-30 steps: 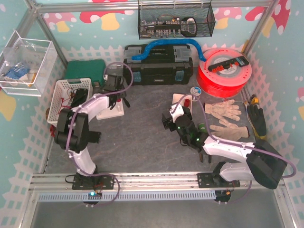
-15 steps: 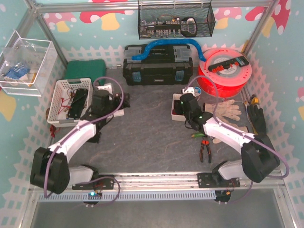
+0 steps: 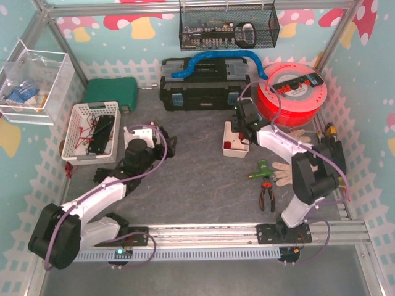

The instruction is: Install the large spring

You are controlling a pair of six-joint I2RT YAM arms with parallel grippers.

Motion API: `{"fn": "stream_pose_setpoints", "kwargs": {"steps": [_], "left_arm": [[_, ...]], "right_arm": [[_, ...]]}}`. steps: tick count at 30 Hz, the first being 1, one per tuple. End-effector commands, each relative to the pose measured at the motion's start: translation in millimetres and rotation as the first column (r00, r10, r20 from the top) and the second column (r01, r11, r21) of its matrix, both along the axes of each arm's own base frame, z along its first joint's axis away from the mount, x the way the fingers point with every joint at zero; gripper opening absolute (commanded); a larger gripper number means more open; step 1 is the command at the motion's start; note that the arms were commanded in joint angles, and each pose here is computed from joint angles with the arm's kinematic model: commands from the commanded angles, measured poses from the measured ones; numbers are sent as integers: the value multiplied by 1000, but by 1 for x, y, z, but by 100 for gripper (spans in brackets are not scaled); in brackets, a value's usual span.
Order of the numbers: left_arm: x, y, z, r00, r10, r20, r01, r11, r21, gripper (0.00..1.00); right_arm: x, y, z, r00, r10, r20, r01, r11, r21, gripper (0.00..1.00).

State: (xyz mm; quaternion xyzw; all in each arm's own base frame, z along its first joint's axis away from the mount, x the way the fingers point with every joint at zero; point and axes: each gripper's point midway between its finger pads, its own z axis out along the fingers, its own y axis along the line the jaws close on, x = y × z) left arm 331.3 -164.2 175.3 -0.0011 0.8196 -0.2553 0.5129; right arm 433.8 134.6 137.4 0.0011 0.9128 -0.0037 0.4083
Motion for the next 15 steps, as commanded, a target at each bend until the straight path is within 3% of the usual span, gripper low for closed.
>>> {"fn": "stream_pose_setpoints", "kwargs": {"steps": [1,9,15], "left_arm": [[2,6,10,995,20,96,-21,1000,10,99],[-1,13,13,991,47,128,-50,999,22,99],[-2,14,13,990,47,130,-50,999,19,99]], "right_arm": [[7,0,-23,989,78,-123,-93,989,-116,45],[12,0,-50,970,87,-225,-128,976,-175,37],[14,-8,-56,968,50,-245,-106,969,-223,39]]}}
